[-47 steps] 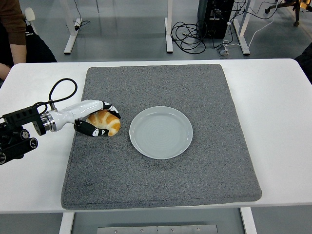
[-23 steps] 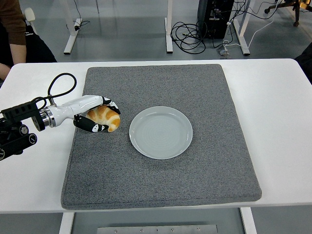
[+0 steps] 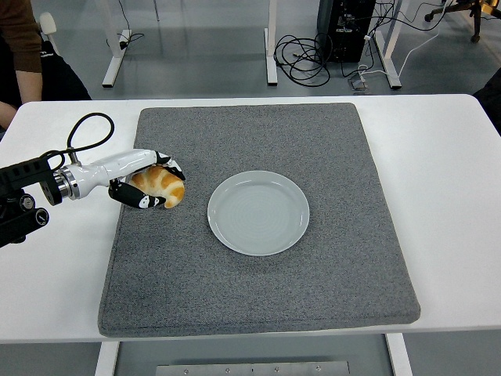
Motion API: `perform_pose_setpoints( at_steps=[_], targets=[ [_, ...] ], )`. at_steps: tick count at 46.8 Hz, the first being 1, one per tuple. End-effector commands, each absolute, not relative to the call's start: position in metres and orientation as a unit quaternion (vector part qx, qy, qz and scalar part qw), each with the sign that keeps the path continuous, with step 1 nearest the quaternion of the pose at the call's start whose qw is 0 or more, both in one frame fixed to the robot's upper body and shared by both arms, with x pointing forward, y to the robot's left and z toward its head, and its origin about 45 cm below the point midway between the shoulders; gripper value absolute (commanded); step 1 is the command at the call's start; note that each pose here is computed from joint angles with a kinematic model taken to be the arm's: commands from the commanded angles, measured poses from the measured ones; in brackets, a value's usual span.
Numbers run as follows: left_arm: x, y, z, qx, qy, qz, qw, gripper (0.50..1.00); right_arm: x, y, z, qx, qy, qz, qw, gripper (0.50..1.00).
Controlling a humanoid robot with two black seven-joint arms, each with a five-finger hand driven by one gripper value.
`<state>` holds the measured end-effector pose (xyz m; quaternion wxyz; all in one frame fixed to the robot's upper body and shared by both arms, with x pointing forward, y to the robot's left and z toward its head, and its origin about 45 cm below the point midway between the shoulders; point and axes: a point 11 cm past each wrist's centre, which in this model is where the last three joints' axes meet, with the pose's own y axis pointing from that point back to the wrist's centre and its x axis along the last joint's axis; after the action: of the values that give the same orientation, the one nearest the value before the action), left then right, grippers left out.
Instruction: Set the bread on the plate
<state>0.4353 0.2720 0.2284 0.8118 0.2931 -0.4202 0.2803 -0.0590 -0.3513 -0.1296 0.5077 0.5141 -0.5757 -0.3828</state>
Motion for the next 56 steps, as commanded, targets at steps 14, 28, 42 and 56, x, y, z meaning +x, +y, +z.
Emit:
perform_pose_setpoints(
  at_steps=[14, 28, 42, 56],
  targets=[
    [0.465, 0.251, 0.304, 0.274, -0.459, 0.259, 0.805, 0.5, -0.059, -0.352, -0.129, 0.513, -0.576, -0.383, 0.508, 1.0],
    [0.474, 0.185, 0.349, 0.233, -0.494, 0.212, 0.81, 0.5, -0.059, -0.352, -0.13, 0.514, -0.576, -0.383, 0.508, 1.0],
    [0.461, 0.103, 0.335, 0.212, -0.494, 0.163, 0.827, 0.5, -0.059, -0.352, -0.13, 0.514, -0.576, -0.383, 0.508, 1.0],
    [0.446, 0.083, 0.298, 0.21, -0.505, 0.141, 0.825, 0.5, -0.059, -0.352, -0.13, 0.514, -0.576, -0.383, 0.508, 1.0]
  ],
)
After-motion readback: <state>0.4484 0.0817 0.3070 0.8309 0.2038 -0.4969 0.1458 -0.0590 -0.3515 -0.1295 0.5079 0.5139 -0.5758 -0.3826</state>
